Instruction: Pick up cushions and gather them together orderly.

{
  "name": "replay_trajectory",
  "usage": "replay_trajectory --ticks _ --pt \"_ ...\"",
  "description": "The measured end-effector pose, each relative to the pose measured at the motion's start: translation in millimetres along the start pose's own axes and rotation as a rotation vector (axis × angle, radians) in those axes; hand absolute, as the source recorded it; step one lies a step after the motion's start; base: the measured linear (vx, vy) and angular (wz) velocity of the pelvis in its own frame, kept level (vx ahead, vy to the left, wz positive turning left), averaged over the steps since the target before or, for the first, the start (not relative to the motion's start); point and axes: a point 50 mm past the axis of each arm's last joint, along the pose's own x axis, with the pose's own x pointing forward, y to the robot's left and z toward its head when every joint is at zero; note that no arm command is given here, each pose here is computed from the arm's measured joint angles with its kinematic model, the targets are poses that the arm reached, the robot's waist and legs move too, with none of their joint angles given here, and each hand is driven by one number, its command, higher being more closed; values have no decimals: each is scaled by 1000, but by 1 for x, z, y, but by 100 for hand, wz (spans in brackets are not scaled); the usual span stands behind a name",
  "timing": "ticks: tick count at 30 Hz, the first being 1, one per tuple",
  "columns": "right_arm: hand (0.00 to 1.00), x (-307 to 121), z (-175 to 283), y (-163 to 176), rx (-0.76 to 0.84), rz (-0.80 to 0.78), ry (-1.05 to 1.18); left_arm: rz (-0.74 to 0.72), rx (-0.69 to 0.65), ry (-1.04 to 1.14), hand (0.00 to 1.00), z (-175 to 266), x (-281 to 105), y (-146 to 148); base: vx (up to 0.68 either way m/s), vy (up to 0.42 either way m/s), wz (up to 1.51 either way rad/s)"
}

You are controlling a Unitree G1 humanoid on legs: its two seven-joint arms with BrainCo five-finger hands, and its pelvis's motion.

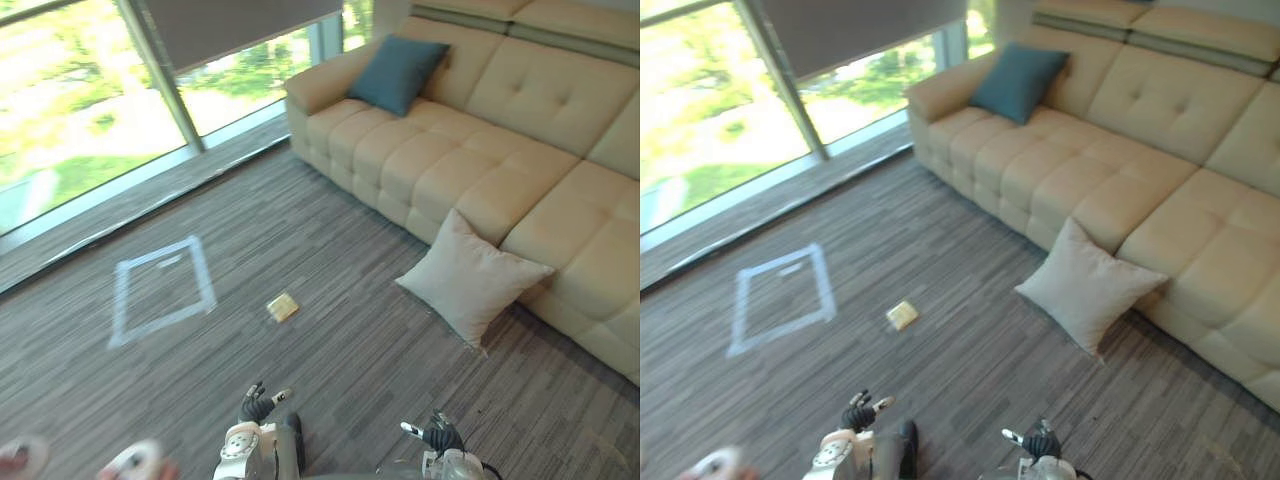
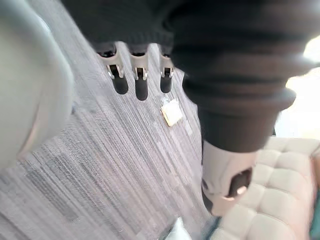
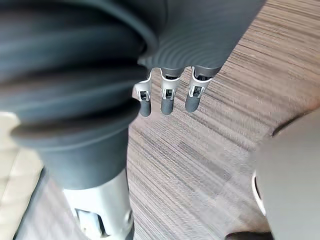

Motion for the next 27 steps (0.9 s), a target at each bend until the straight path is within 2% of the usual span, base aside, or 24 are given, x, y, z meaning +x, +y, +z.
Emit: replay_trajectory --ticks 3,6,8,9,11,14,20,24,27 --pt "0 0 15 12 -51 55 -61 -14 29 32 0 -5 0 -3 507 316 -112" --pt "0 -5 43 44 -187 182 -207 -30 50 48 0 -8 -1 -7 250 132 -116" --pt "0 -14 62 74 -297 322 -316 -69 129 63 0 -7 2 -17 293 65 -82" --pt "0 -14 62 76 -304 331 -322 -74 139 63 0 -7 2 -18 273 -9 7" --pt "0 -15 57 71 -317 340 -311 -103 158 69 0 -7 2 -29 331 -46 57" --pt "0 -11 50 51 -351 303 -277 -116 190 77 0 -17 -3 -29 303 -48 30" --pt "0 -7 42 40 -343 272 -242 -64 268 58 0 -12 0 -1 206 -18 -25" --pt "0 -2 29 18 -333 199 -173 -68 265 63 0 -14 -1 -3 148 -31 -68" --pt "0 3 40 8 -347 160 -186 -64 263 69 0 -14 -1 -2 85 -104 -103"
